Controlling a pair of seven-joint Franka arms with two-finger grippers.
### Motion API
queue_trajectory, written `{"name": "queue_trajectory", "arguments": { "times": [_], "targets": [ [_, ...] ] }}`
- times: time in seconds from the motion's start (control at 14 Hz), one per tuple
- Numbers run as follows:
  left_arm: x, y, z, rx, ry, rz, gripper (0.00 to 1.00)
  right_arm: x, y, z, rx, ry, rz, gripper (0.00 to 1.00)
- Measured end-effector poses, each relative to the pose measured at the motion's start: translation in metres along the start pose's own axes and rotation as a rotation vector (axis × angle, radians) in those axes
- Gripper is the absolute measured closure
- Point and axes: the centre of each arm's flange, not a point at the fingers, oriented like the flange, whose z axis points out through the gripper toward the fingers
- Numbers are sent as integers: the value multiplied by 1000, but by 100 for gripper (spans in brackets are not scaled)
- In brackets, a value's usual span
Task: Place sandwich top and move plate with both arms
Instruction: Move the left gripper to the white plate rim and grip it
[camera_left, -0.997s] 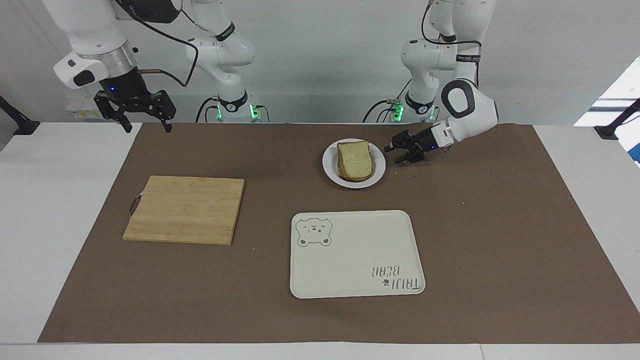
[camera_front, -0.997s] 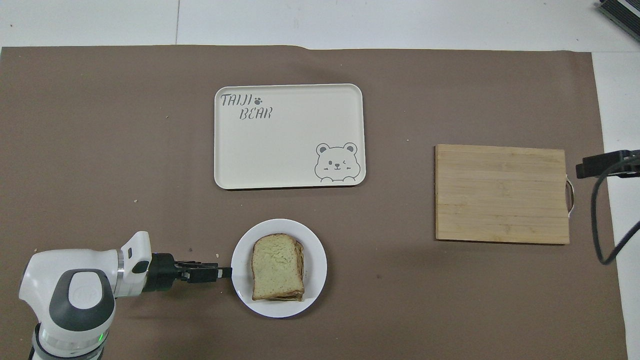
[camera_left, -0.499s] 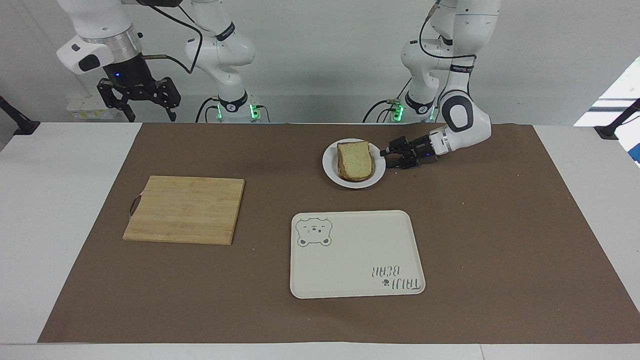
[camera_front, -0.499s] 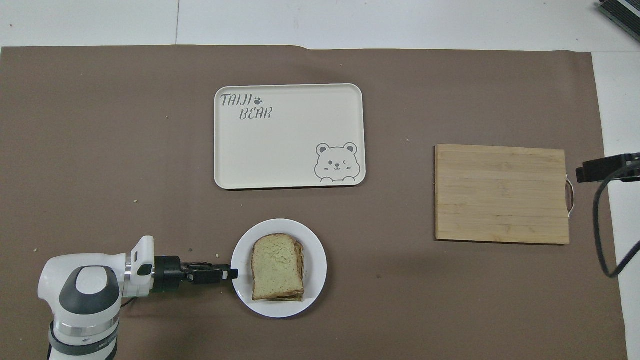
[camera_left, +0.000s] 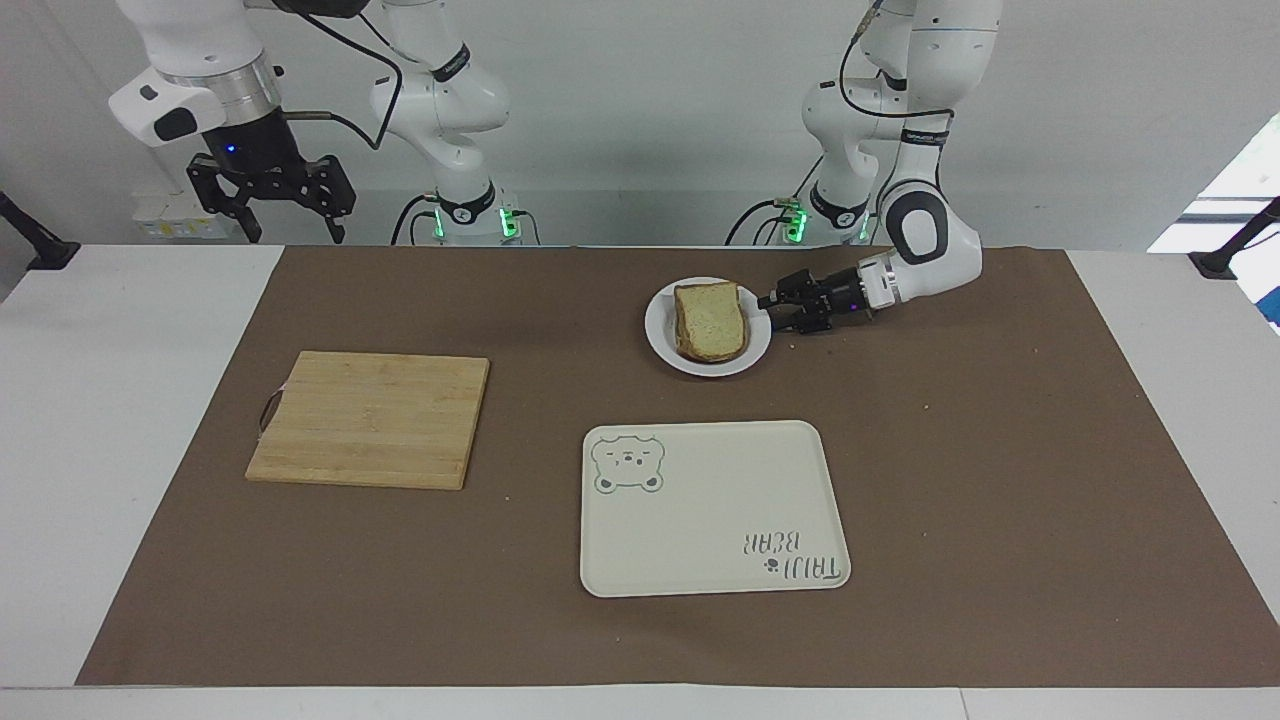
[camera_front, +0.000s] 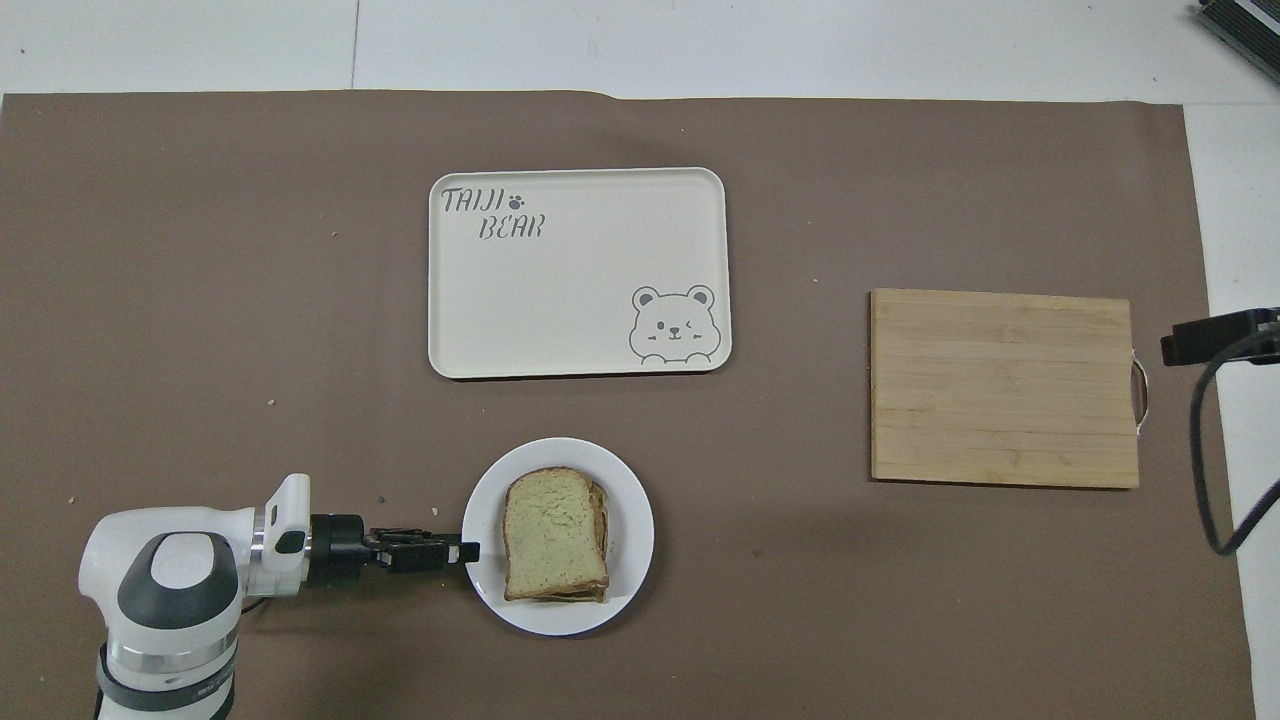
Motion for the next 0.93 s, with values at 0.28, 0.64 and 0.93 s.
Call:
{"name": "queue_trajectory", "arguments": {
  "times": [0.28,0.64,0.93],
  "targets": [
    [-2,-2,2,-3,-2,-8,40,-5,-1,1,8,-38,0,0],
    [-1,4,16,-24,18,-24,46,-13,0,-15,9,-7,1,0],
    [-1,3,17,-21,25,-30,67,-14,0,-15,10,-6,1,0]
  ]
}}
